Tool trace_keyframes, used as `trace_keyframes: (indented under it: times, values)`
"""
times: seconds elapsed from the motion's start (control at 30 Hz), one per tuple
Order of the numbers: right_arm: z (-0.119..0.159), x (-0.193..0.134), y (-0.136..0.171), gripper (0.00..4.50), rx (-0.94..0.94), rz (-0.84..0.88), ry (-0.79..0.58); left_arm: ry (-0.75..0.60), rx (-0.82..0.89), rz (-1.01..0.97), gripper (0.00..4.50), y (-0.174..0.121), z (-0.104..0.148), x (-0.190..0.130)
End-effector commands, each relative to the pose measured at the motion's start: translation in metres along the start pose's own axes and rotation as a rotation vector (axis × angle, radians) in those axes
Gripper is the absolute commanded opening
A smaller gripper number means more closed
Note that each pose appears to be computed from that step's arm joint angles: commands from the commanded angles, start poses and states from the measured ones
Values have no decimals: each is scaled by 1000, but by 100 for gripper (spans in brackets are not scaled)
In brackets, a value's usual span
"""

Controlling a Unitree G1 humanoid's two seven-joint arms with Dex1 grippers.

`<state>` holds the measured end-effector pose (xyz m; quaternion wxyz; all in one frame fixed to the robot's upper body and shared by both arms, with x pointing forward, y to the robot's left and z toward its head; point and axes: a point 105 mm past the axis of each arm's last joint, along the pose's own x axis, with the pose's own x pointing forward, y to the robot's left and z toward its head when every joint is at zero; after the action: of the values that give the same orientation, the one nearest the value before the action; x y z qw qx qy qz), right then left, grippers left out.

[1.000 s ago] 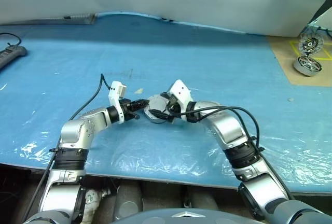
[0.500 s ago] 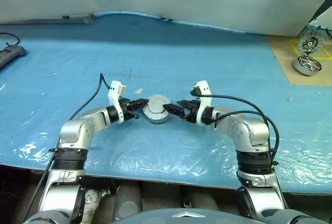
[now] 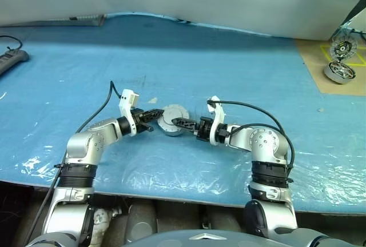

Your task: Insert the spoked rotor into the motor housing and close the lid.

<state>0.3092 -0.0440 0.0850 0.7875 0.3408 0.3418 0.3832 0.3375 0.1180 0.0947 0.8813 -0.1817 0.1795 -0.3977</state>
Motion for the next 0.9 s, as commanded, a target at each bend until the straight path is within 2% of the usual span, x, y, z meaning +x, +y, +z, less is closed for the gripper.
trace_keyframes:
  times: [0.03, 0.2, 0.33, 0.43, 0.67, 0.8, 0.9]
  values:
    - [8, 0, 13, 384, 106, 100, -26, 2, 16, -3, 0, -2, -1, 0]
    - [2, -3, 10, 221, 164, 108, -1, 3, 17, -2, 0, -2, -1, 0]
    - [-2, -5, 7, 199, 173, 100, 9, 4, 17, -3, 0, -2, -1, -1]
    - [-4, -5, 6, 120, 174, 96, 13, 5, 17, -4, 0, -2, -1, 0]
    - [-4, -4, 6, 110, 181, 99, 4, 2, 13, -10, 0, -3, 1, 1]
    - [-5, -4, 8, 110, 193, 112, -2, -25, -48, -17, 0, -3, 4, 0]
    - [-4, -4, 10, 110, 215, 129, -19, -48, -89, 12, 56, 3, 7, -3]
